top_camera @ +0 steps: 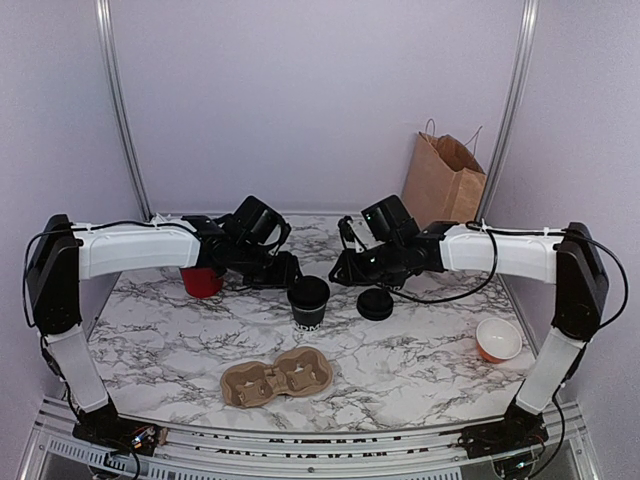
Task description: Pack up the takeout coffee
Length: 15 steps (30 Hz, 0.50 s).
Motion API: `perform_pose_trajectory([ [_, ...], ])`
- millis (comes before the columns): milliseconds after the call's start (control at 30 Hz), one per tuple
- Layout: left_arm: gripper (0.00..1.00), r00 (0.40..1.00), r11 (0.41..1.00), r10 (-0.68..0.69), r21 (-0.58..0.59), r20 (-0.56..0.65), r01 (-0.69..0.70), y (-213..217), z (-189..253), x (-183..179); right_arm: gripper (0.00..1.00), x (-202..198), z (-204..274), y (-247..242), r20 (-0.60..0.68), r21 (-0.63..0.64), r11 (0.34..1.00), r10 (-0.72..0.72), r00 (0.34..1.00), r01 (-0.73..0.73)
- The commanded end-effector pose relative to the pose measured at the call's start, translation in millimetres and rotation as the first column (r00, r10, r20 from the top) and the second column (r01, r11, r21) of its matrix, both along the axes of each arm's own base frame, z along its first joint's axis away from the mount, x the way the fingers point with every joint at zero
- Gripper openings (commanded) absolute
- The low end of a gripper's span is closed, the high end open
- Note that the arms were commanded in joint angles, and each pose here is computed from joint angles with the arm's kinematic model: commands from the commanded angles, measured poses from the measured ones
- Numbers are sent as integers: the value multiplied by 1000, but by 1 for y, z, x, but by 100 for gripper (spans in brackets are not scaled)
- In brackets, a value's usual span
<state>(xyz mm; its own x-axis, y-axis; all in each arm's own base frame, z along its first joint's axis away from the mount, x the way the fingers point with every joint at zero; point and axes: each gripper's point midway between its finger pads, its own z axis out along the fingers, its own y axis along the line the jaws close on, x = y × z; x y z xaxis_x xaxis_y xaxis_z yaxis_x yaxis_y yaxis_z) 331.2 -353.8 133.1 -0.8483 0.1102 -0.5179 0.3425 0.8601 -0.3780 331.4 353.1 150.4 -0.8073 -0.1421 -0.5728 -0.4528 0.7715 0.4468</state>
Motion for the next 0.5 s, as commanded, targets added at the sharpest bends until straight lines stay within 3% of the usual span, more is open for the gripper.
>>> perform_pose_trajectory([
  [0,53,1000,1000,7,1,3,-7,1,1,-2,22,3,0,10,-2,47,999,16,1000,-16],
  [467,41,1000,1000,4,12,-11,-3,-1,-11,-2,18,-7,-26,9,-62,38,999,27,998,-25],
])
